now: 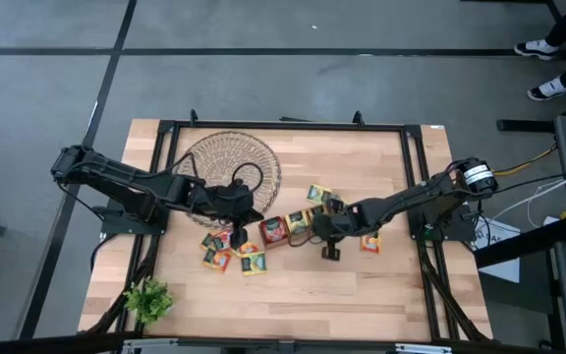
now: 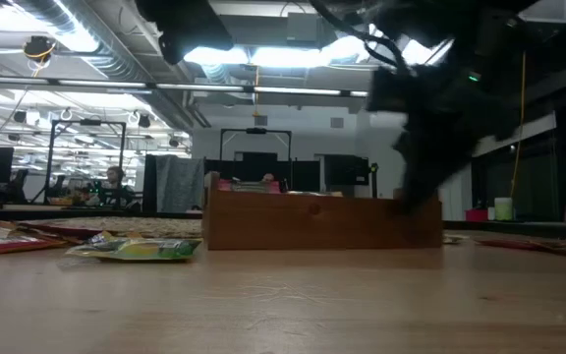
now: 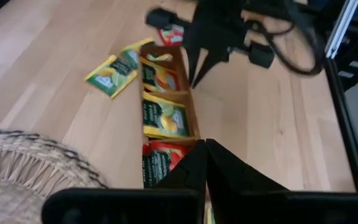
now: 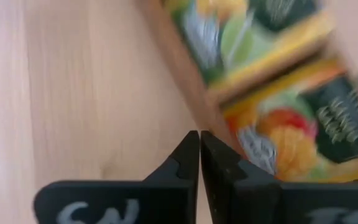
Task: Pick & Place Tea
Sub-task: Move the wooden organizer to the center of the table, then put the yellow tea bag into the middle section of the wooden organizer
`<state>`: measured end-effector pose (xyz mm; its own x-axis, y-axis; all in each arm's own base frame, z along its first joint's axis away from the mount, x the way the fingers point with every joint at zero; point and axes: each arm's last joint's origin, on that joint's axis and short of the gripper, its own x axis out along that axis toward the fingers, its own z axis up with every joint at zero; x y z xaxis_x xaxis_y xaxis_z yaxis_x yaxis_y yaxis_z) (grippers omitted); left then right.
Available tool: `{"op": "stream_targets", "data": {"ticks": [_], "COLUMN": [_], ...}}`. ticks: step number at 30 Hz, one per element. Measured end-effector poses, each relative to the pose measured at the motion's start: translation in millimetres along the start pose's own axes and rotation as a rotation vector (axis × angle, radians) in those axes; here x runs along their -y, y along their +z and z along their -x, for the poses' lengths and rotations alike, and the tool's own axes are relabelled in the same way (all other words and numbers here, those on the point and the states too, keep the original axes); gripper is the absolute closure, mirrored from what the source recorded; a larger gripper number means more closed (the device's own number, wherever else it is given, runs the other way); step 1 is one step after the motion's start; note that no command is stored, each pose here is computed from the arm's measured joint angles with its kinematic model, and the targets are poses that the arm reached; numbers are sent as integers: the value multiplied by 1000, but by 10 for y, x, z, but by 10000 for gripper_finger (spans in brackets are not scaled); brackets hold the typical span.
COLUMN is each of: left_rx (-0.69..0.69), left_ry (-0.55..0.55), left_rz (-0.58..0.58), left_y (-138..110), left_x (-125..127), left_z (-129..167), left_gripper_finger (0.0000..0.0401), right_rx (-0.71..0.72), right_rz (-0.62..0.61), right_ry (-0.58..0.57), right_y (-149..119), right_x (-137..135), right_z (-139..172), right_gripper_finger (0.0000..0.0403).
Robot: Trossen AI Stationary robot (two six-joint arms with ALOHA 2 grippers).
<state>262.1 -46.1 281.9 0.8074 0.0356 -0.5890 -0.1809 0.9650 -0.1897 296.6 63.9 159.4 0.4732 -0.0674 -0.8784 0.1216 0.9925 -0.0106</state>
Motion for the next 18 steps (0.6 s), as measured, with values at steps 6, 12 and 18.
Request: {"op": "stream_targets", "data": {"ticks": [6, 12, 18], "left_rx": [-45, -146, -286], "left_ry": [-3, -116, -251], "left_rz": [-8, -27, 1], "left_y": [-44, -129, -278], "left_x": [2, 74, 253], "left_z": [5, 24, 61], "left_gripper_finger": [394, 399, 399], "right_rx": [70, 37, 14], "right_rz": [28, 95, 146], "right_ry": [19, 225, 358], "right_y": [376, 589, 524], "right_x": [-48, -343, -537], "right_z": [237, 588, 780], "right_gripper_finger": [384, 384, 384]}}
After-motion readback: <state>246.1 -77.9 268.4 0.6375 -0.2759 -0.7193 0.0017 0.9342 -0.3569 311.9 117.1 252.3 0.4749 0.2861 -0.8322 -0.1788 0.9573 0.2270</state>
